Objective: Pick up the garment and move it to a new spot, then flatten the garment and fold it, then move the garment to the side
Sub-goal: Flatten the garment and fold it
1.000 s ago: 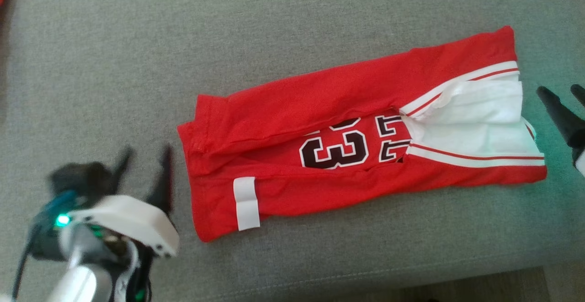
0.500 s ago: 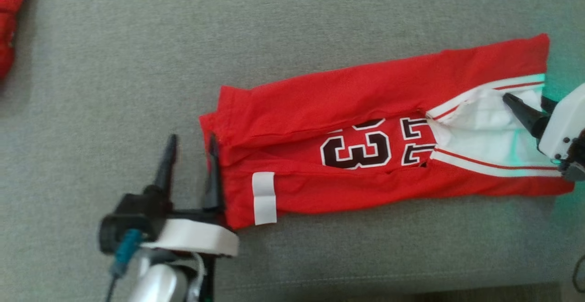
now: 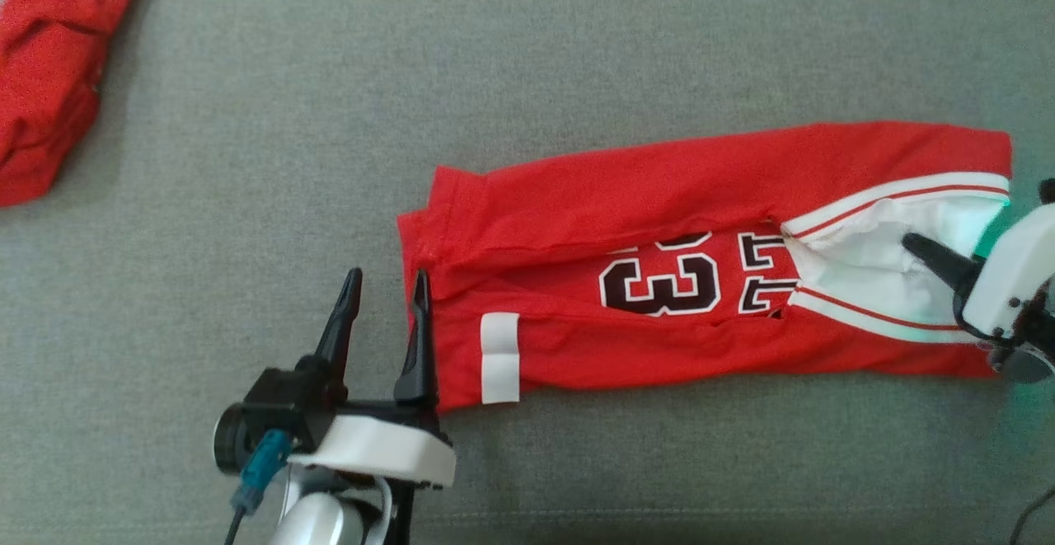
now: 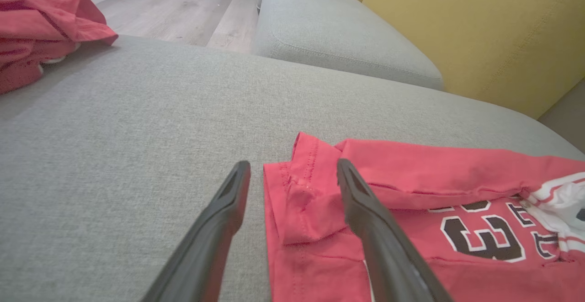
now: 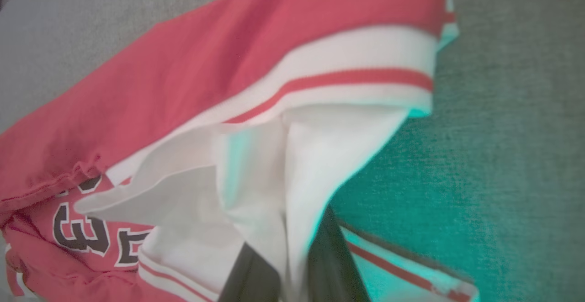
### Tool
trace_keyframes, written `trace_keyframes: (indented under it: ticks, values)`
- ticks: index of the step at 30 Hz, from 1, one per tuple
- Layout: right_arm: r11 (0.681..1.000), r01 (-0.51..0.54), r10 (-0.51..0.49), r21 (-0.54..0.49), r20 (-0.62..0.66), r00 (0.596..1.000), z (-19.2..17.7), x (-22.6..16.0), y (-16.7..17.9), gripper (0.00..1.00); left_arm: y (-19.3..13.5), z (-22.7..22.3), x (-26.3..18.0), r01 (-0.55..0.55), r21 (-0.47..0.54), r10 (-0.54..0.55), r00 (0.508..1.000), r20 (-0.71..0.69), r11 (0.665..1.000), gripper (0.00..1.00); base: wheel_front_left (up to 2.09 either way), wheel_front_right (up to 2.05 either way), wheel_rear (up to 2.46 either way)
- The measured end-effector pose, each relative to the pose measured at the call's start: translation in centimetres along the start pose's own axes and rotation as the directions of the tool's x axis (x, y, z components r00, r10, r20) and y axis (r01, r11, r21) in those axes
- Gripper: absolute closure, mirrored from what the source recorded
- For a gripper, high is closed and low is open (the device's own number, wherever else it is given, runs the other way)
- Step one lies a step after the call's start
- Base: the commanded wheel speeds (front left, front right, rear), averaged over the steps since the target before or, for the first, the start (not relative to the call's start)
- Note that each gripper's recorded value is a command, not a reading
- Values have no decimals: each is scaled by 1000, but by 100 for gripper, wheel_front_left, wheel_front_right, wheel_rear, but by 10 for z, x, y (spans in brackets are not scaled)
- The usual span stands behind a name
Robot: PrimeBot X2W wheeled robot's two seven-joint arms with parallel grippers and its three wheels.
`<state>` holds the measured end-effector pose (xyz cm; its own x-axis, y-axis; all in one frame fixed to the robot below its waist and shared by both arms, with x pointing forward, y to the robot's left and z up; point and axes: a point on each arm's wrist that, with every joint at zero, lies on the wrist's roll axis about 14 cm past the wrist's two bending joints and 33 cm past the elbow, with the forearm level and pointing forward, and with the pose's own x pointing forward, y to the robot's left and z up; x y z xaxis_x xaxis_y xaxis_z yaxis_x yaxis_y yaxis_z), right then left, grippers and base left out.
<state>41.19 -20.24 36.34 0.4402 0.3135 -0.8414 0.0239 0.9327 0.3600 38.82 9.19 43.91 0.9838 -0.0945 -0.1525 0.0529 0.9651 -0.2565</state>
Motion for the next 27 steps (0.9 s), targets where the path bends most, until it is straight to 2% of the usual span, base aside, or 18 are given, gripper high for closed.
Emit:
trace_keyframes:
  ticks: [4, 5, 10, 13, 16, 19, 21, 24, 27]
  values:
    - [997, 30, -35, 70, 61, 998, 8, -11, -14, 100, 5, 2, -10, -9, 11, 9, 1000, 5, 1000, 0, 0, 0, 0]
    - [989, 93, -104, 111, 95, 990, 14, -23, -38, 100, 7, 4, -14, -17, 9, 17, 1000, 12, 1000, 0, 0, 0, 0]
    - [942, 264, -301, 205, 178, 937, 32, -72, -106, 100, 10, 11, -26, -26, 5, 26, 999, 33, 1000, 0, 0, 0, 0]
    - [930, 298, -345, 216, 231, 909, 48, -97, -119, 100, 17, 14, -35, -49, 6, 49, 998, 42, 999, 0, 0, 0, 0]
    - [957, 247, -282, 155, 279, 918, 65, -105, -93, 100, 18, 14, -42, -55, 0, 55, 998, 40, 998, 0, 0, 0, 0]
    - [989, 145, -148, 35, 300, 942, 76, -106, -40, 100, 15, 14, -44, -47, -22, 48, 998, 38, 999, 0, 0, 0, 0]
    - [997, 60, -44, -45, 288, 957, 72, -102, 1, 100, 11, 14, -44, -35, -33, 37, 999, 38, 999, 0, 0, 0, 0]
    - [988, -51, 81, -143, 213, 974, 49, -86, 54, 100, 7, 13, -42, -26, -42, 27, 999, 33, 999, 0, 0, 0, 0]
    - [967, -149, 165, -205, 67, 984, 6, -62, 93, 100, 2, 12, -41, -10, -46, 12, 999, 32, 999, 0, 0, 0, 0]
